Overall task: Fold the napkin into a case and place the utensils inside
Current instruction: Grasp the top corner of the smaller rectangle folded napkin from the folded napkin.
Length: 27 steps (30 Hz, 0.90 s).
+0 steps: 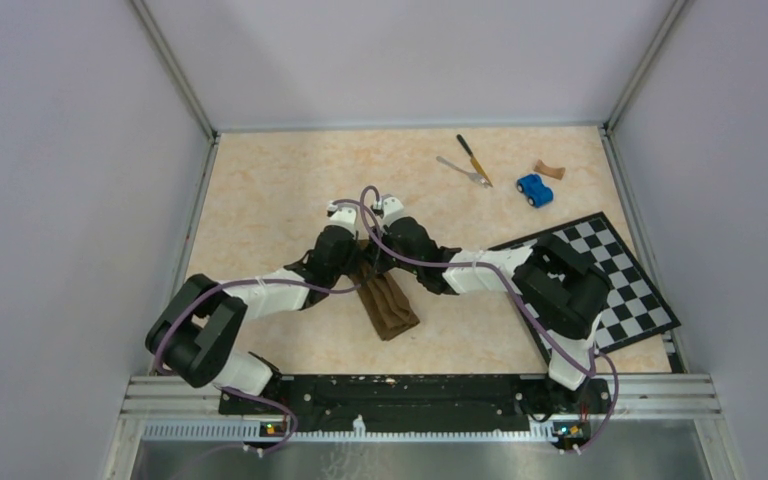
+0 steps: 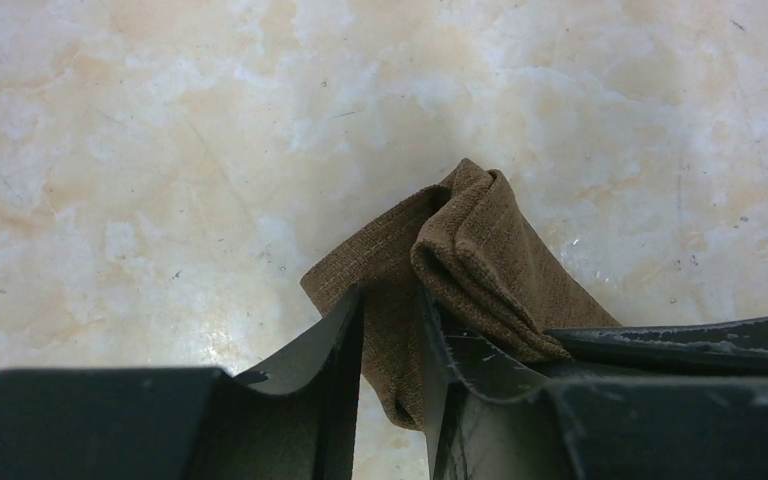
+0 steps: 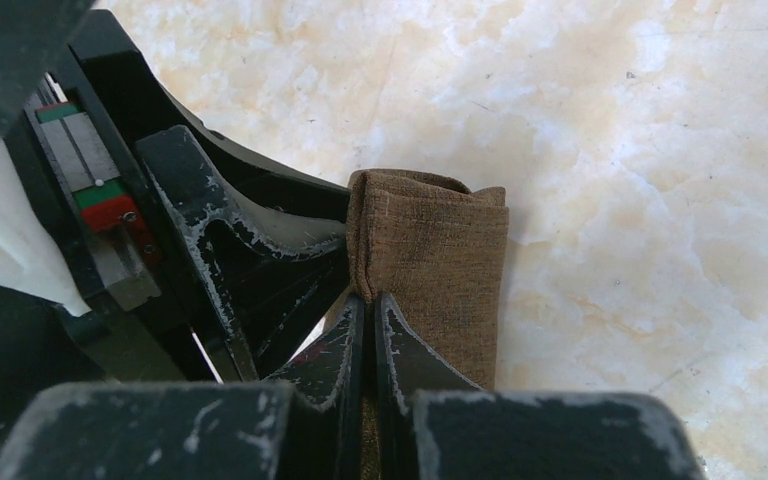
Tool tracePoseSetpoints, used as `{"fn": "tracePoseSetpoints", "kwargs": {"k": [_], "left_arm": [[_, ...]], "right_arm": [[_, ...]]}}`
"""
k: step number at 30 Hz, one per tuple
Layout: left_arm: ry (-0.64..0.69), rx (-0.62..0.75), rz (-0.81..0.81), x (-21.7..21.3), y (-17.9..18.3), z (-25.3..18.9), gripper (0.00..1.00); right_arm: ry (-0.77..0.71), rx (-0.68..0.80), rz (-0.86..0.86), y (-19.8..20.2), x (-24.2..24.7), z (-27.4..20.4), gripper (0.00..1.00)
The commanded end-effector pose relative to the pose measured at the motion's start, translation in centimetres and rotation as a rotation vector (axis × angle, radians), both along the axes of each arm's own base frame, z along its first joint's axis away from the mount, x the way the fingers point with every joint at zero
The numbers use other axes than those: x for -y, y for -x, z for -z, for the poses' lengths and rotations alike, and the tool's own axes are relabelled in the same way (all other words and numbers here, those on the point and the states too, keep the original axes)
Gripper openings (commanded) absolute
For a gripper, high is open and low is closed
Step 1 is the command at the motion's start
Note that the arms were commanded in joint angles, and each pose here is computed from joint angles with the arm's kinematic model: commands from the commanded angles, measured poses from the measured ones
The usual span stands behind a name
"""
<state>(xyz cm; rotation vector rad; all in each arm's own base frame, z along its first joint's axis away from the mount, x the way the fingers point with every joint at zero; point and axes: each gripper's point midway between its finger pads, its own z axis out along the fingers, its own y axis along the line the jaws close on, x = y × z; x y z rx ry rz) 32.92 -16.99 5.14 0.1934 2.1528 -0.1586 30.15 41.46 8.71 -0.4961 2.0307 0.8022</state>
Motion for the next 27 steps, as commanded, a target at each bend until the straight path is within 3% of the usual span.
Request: {"fn": "tracePoseSetpoints", "kwargs": {"k": [1,8,15,18,21,27], "left_arm": [[-0.019,0.025,-0.002,0.2,-0.7,-0.7,0.32],[-0.031,0.02,0.001,0.4,-1.1,-0.5,0.24],[-0.032,-0.002,-0.01,0.2,-0.8,0.2,0.36],[-0.033,-0.016,-0.009,0.3,-0.7,0.7,0.36],[-0.041,-0.024,-0.016,0.3,-0.8,0.9,0.3],[0.0,0.038,-0.033,0.1,-1.1,-1.1,0.08]], "right_arm": [[-0.075,0.042,-0.014,-0.2,-0.8,-3.3,0.0],[-0.073,0.033,-0.019,-0.2,-0.9,-3.1,0.0],[-0.073,0.034,-0.019,-0.2,-0.9,-3.2,0.0],[-0.072,0.029,-0.02,-0.1,-0.9,-3.0,0.0],[-0.072,0.028,-0.022,-0.1,-0.9,-3.0,0.0],[-0.051,0.026,-0.037,0.1,-0.9,-2.6,0.0]]}}
